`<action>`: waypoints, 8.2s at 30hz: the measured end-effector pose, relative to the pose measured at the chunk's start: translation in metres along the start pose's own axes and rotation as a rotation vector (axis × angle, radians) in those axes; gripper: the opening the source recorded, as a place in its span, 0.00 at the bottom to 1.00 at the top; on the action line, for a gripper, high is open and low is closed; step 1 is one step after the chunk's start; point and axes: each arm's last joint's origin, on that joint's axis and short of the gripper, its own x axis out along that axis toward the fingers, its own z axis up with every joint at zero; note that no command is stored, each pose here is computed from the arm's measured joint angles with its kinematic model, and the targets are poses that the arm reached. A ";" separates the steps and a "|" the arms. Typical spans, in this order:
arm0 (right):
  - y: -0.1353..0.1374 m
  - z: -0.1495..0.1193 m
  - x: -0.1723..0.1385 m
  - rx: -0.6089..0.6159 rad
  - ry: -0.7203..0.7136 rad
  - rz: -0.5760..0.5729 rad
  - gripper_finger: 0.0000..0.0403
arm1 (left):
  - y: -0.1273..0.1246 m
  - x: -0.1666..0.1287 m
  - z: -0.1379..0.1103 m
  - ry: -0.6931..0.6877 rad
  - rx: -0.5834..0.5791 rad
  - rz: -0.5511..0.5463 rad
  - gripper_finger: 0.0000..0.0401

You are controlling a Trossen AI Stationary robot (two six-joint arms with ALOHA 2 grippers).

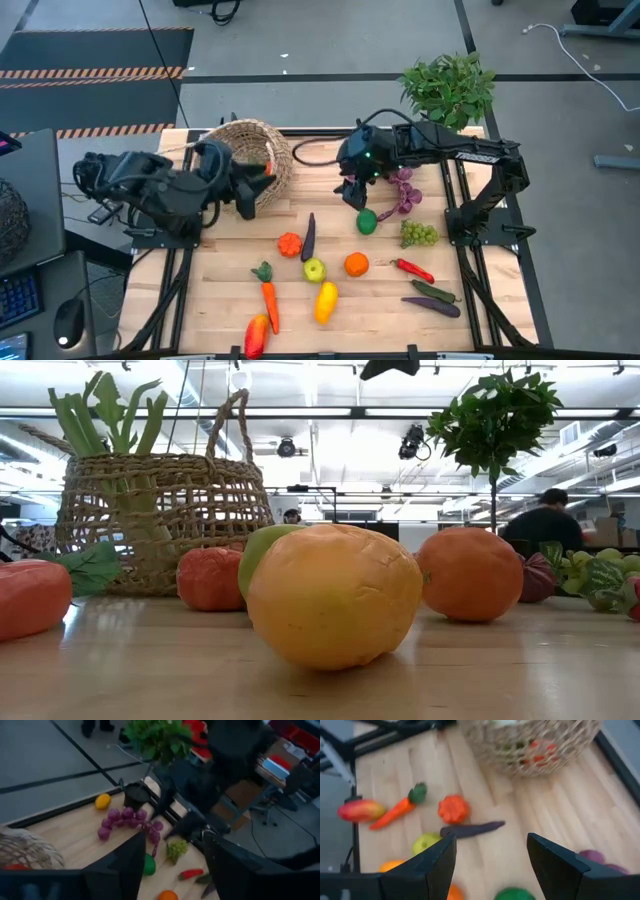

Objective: Build produce basket
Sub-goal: Put the top violet eggplant into the brown basket

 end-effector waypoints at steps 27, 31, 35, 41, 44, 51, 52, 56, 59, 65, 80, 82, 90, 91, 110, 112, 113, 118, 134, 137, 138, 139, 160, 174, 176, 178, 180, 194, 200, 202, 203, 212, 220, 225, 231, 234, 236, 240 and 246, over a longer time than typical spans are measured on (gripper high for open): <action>0.045 -0.045 0.064 0.666 -0.249 0.039 0.59 | 0.008 -0.067 -0.009 0.143 0.308 -0.282 0.01; 0.043 -0.044 0.066 0.673 -0.257 0.024 0.57 | -0.011 -0.059 -0.014 0.153 0.365 -0.381 0.01; 0.041 -0.043 0.066 0.677 -0.259 0.020 0.57 | -0.016 -0.045 -0.019 0.195 0.425 -0.390 0.01; 0.043 -0.045 0.066 0.656 -0.235 0.035 0.57 | -0.012 -0.027 -0.011 0.210 0.431 -0.376 0.01; 0.041 -0.044 0.066 0.638 -0.210 0.053 0.57 | -0.010 -0.012 -0.013 0.217 0.436 -0.362 0.01; 0.034 -0.056 0.061 0.547 -0.087 -0.006 0.57 | -0.006 0.053 -0.047 0.284 0.351 -0.434 0.01; 0.033 -0.059 0.060 0.538 -0.051 -0.025 0.57 | -0.006 0.056 -0.045 0.261 0.325 -0.455 0.01; 0.027 -0.072 0.057 0.492 0.080 -0.089 0.57 | 0.007 0.051 -0.033 0.207 0.294 -0.445 0.01; 0.026 -0.077 0.056 0.431 0.130 -0.101 0.57 | 0.023 0.040 -0.026 0.168 0.256 -0.405 0.01; 0.028 -0.069 0.057 0.415 0.063 -0.050 0.57 | 0.057 0.014 -0.027 -0.010 0.104 -0.400 0.01; 0.016 -0.068 0.081 0.680 -0.059 -0.031 0.57 | 0.102 -0.012 -0.045 -0.195 -0.059 -0.475 0.01; 0.016 -0.072 0.096 0.736 -0.083 -0.020 0.57 | 0.109 -0.023 -0.043 -0.185 -0.033 -0.497 0.01; 0.023 -0.078 0.165 0.793 -0.048 -0.003 0.61 | 0.145 -0.057 -0.038 -0.151 -0.038 -0.524 0.01; 0.024 -0.079 0.172 0.801 -0.029 -0.008 0.63 | 0.146 -0.059 -0.037 -0.155 -0.044 -0.531 0.02; 0.031 -0.092 0.265 0.916 0.185 -0.066 0.77 | 0.149 -0.064 -0.037 -0.124 -0.015 -0.593 0.18; 0.028 -0.096 0.265 0.916 0.216 -0.110 0.77 | 0.149 -0.064 -0.037 -0.124 -0.016 -0.593 0.19; 0.027 -0.098 0.265 0.912 0.224 -0.133 0.77 | 0.149 -0.064 -0.037 -0.123 -0.016 -0.593 0.20; 0.020 -0.102 0.262 0.848 0.266 -0.191 0.77 | 0.149 -0.065 -0.037 -0.130 -0.025 -0.598 0.19; 0.015 -0.095 0.266 0.877 0.234 -0.113 0.77 | 0.145 -0.060 -0.038 -0.102 -0.096 -0.582 0.16; 0.013 -0.100 0.268 0.867 0.241 -0.125 0.77 | 0.142 -0.058 -0.040 -0.089 -0.103 -0.575 0.15; 0.012 -0.101 0.269 0.865 0.240 -0.128 0.77 | 0.142 -0.057 -0.040 -0.089 -0.104 -0.575 0.15; 0.012 -0.102 0.269 0.865 0.240 -0.129 0.77 | 0.141 -0.057 -0.041 -0.086 -0.101 -0.573 0.15; 0.011 -0.103 0.271 0.898 0.205 -0.133 0.45 | 0.136 -0.054 -0.044 -0.009 -0.123 -0.638 0.13; 0.021 -0.104 0.274 1.060 0.179 -0.102 0.62 | 0.134 -0.055 -0.046 0.040 -0.098 -0.710 0.13; 0.023 -0.105 0.273 1.081 0.157 -0.120 0.64 | 0.134 -0.055 -0.046 0.043 -0.096 -0.715 0.13; 0.024 -0.105 0.273 1.101 0.115 -0.146 0.65 | 0.134 -0.056 -0.046 0.047 -0.094 -0.721 0.13; 0.025 -0.105 0.273 1.123 0.082 -0.165 0.66 | 0.134 -0.056 -0.046 0.053 -0.091 -0.729 0.12; 0.023 -0.115 0.273 1.077 0.138 -0.188 0.43 | 0.134 -0.056 -0.046 0.057 -0.070 -0.743 0.11; 0.020 -0.110 0.267 1.015 0.157 -0.141 0.36 | 0.134 -0.056 -0.047 0.061 -0.065 -0.738 0.11; 0.019 -0.102 0.257 0.998 0.131 -0.117 0.35 | 0.134 -0.056 -0.047 0.061 -0.065 -0.738 0.11; 0.019 -0.097 0.248 0.988 0.107 -0.100 0.34 | 0.134 -0.056 -0.047 0.061 -0.065 -0.738 0.11; 0.015 -0.049 0.147 0.889 -0.186 0.005 0.34 | 0.134 -0.056 -0.044 0.007 -0.078 -0.710 0.10; 0.006 -0.020 0.069 0.716 -0.498 0.090 0.34 | 0.131 -0.063 -0.024 -0.296 0.003 -0.664 0.10; -0.010 -0.001 0.043 0.688 -0.721 0.081 0.34 | 0.132 -0.064 -0.018 -0.419 0.096 -0.556 0.16; -0.024 0.024 0.042 0.660 -0.836 0.165 0.34 | 0.135 -0.063 -0.017 -0.457 0.113 -0.450 0.30; -0.024 0.043 0.039 0.581 -0.863 0.180 0.34 | 0.135 -0.063 -0.016 -0.467 0.102 -0.423 0.38; -0.022 0.056 0.036 0.523 -0.880 0.179 0.34 | 0.135 -0.063 -0.016 -0.470 0.094 -0.424 0.43; -0.019 0.082 0.038 0.434 -0.878 0.137 0.34 | 0.135 -0.063 -0.016 -0.473 0.090 -0.423 0.50; -0.016 0.116 0.054 0.311 -0.912 0.146 0.34 | 0.136 -0.074 0.000 -0.529 0.108 -0.390 0.52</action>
